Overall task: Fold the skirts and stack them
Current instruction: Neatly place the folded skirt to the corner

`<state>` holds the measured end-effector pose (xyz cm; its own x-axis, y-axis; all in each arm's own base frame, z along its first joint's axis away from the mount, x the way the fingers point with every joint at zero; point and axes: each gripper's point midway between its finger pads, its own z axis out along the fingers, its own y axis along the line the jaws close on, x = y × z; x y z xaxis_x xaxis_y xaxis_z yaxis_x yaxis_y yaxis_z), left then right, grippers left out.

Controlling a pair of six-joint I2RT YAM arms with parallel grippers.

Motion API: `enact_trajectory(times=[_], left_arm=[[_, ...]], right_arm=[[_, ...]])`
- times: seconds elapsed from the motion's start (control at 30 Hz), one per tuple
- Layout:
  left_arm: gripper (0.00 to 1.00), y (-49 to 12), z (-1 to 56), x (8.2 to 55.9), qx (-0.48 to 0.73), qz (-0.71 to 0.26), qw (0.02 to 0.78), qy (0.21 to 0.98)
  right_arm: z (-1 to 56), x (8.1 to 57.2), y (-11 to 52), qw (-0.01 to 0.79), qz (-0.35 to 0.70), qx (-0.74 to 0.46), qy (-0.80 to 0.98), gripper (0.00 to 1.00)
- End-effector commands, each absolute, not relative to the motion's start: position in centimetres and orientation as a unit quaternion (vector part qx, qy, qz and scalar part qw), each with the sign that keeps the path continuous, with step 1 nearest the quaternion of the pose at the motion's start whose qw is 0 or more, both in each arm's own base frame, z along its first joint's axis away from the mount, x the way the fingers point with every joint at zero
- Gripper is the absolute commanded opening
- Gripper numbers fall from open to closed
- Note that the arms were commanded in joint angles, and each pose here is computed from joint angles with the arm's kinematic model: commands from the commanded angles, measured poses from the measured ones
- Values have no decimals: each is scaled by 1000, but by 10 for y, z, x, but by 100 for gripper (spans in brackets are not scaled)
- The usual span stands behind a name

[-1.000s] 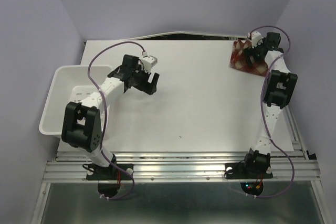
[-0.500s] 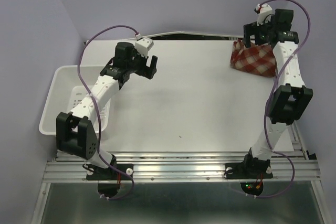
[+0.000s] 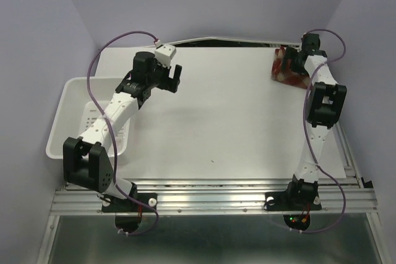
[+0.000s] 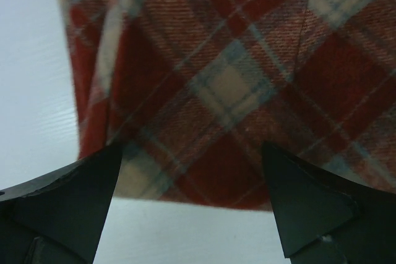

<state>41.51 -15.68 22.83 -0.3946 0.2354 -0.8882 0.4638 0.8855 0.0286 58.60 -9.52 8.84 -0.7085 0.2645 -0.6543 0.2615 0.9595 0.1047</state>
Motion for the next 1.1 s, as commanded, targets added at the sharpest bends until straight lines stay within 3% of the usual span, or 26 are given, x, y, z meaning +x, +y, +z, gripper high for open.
enact_trajectory(times=[0.0,0.17,0.37,0.73,0.93,1.07], left_arm=[[99,-145,237,416,198,-89,526,822],[98,-142,225,423,195,-78,510,834],[98,-140,223,424,198,-74,504,837],[98,-141,230,414,209,-83,515,827],[98,-144,225,416,209,-91,506,832],[98,-147,225,417,208,-97,504,832]], right_arm=[[113,616,-136,416,-74,205,883,100],[51,621,-146,380,-109,171,903,98],[9,599,-100,309,-16,51,950,98],[-7,496,-43,203,84,-58,974,97],[-12,506,-50,205,66,-39,976,97],[-7,541,-56,234,58,-27,970,98]])
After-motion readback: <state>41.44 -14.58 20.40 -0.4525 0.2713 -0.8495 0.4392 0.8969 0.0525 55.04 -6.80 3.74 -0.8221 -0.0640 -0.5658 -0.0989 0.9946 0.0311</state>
